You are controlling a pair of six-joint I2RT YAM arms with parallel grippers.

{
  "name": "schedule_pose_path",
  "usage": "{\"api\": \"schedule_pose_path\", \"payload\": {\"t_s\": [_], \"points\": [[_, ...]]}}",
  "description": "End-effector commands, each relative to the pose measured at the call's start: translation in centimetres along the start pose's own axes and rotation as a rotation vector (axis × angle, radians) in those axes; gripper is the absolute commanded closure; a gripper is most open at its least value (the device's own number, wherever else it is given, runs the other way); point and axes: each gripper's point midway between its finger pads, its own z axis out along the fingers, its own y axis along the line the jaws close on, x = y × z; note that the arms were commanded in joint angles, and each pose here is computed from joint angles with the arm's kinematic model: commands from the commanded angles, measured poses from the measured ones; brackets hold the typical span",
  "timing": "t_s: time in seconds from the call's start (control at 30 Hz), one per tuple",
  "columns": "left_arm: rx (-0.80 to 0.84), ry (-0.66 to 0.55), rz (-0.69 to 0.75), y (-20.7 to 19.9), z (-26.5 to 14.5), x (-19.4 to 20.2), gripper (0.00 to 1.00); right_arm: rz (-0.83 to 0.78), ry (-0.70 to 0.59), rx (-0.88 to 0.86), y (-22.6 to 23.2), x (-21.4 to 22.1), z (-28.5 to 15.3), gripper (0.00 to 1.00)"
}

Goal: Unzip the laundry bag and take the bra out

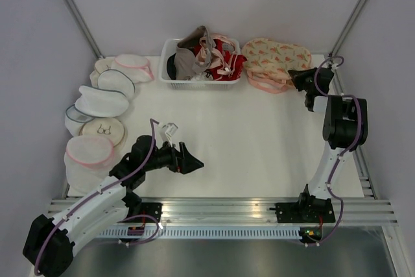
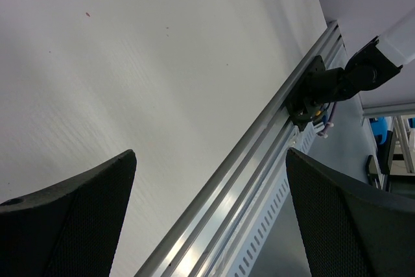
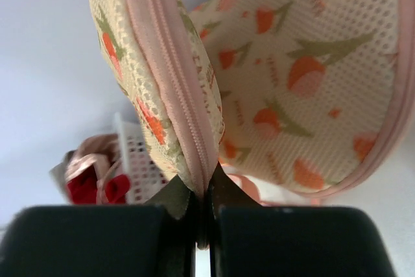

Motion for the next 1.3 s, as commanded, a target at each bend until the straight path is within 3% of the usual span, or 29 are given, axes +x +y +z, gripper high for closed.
{"api": "schedule_pose_path", "payload": {"t_s": [0.0,0.1,0.23,0.3,0.33,0.37,0.4,0.47,0.53,0.7,0.77,0.9,1.03,1.1,1.23,1.27], "points": [[-0.01,-0.013,-0.018,0.2,-0.1,0.1,0.0,-0.021,-0.092,-0.439,10.9,-4.3,-4.8,1.0],[-0.011,-0.014,-0.018,0.2,-0.3,0.2,0.0,0.003,-0.139,-0.575,13.1,-6.9,-8.1,1.0],[-0.008,-0.029,-0.005,0.0,-0.4,-0.1,0.0,0.005,-0.103,-0.601,13.5,-9.3,-10.8,0.99],[-0.003,-0.038,0.014,-0.3,-0.4,-0.6,0.0,0.007,-0.006,-0.481,11.8,-9.4,-10.4,1.0],[-0.004,-0.044,0.021,-0.3,-0.4,-0.8,0.0,-0.098,0.044,-0.467,12.5,-9.2,-10.5,0.99],[-0.012,-0.054,0.03,-0.2,-0.4,-1.1,0.0,-0.051,0.106,-0.286,9.2,-8.1,-9.7,0.99],[-0.013,-0.064,0.04,-0.4,-0.4,-1.5,0.0,-0.11,0.063,-0.286,11.0,-8.8,-11.5,1.0],[-0.021,-0.08,0.057,-0.5,-0.4,-2.2,0.0,-0.144,-0.007,-0.254,9.9,-8.1,-13.6,0.99],[-0.03,-0.076,0.066,-0.7,-0.5,-2.6,0.0,-0.185,-0.002,-0.302,11.3,-6.6,-16.8,1.0],[-0.058,-0.133,0.11,-1.4,-1.1,-4.9,0.0,-0.279,0.365,-0.324,11.1,0.8,-20.5,1.0],[-0.074,-0.171,0.129,-1.6,-1.7,-5.7,0.0,-0.305,0.436,-0.243,9.2,3.2,-21.8,1.0],[-0.109,-0.264,0.128,-2.0,-3.0,-7.5,0.0,-0.386,0.485,-0.275,8.6,7.0,-25.5,0.99],[-0.309,-0.469,0.013,0.4,-6.3,-10.1,0.0,-0.54,0.579,-0.127,5.4,11.5,-26.5,1.0],[-0.299,-0.55,0.024,-0.1,-7.8,-10.9,0.0,-0.582,0.666,-0.095,4.4,13.7,-27.3,1.0],[-0.27,-0.594,0.056,-0.7,-8.3,-11.5,0.0,-0.762,0.822,-0.052,2.7,18.9,-28.2,0.99],[-0.269,-0.585,0.055,-0.8,-8.1,-11.5,0.0,-0.801,0.834,0.029,1.0,19.2,-27.8,1.0]]}}
